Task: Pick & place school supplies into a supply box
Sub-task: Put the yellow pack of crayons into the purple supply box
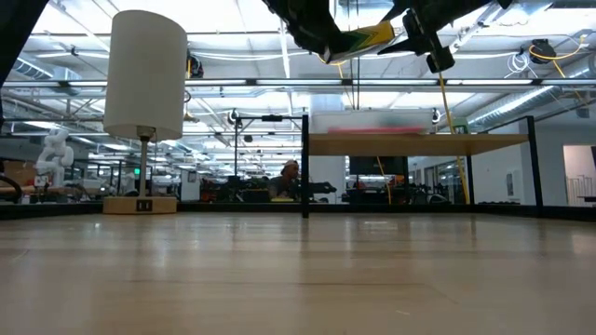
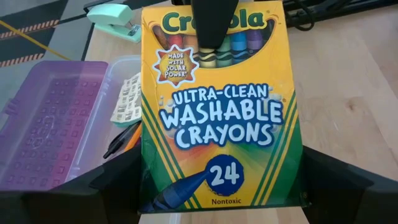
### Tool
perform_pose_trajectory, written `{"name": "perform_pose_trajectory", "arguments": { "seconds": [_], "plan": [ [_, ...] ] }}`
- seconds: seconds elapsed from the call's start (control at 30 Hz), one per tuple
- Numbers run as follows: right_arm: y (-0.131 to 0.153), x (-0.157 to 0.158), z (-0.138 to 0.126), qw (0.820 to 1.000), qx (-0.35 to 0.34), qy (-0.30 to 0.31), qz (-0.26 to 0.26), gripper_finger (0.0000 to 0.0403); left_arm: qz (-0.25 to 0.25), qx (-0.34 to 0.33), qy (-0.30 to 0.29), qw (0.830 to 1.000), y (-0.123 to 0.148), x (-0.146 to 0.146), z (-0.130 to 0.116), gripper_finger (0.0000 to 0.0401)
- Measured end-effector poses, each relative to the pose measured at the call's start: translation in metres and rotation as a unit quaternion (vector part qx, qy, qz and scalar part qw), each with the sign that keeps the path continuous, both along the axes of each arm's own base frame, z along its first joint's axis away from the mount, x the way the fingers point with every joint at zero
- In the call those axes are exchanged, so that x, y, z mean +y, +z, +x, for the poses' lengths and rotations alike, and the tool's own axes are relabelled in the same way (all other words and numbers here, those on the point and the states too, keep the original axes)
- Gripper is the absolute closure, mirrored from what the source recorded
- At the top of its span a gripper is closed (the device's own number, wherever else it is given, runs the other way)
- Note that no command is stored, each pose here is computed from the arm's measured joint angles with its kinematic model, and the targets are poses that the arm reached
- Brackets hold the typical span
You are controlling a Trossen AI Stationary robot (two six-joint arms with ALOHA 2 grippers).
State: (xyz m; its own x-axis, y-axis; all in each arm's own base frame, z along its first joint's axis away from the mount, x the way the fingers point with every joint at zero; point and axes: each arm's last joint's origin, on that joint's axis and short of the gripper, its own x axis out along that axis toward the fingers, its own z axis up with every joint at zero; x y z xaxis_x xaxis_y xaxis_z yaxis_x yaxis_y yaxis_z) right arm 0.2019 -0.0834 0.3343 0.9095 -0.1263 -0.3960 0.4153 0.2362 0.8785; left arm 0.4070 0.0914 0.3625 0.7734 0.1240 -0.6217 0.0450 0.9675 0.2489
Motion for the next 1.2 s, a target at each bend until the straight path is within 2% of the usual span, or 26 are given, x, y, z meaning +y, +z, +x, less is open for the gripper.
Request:
{"name": "perform_pose_trajectory", "arguments": {
  "seconds": [0.83, 1.2],
  "plan": [
    [0.0021, -0.0003, 0.0009, 1.000, -0.011, 0.001, -0.005, 0.0244, 0.000, -0.002, 0.002, 1.000, 0.0003, 0.0003, 0.0002, 0.0064],
    [0.0022, -0.0002, 0.0009, 1.000, -0.012, 0.002, -0.006, 0.0289, 0.000, -0.001, 0.002, 1.000, 0.0002, 0.0003, 0.0001, 0.0064]
  ]
}}
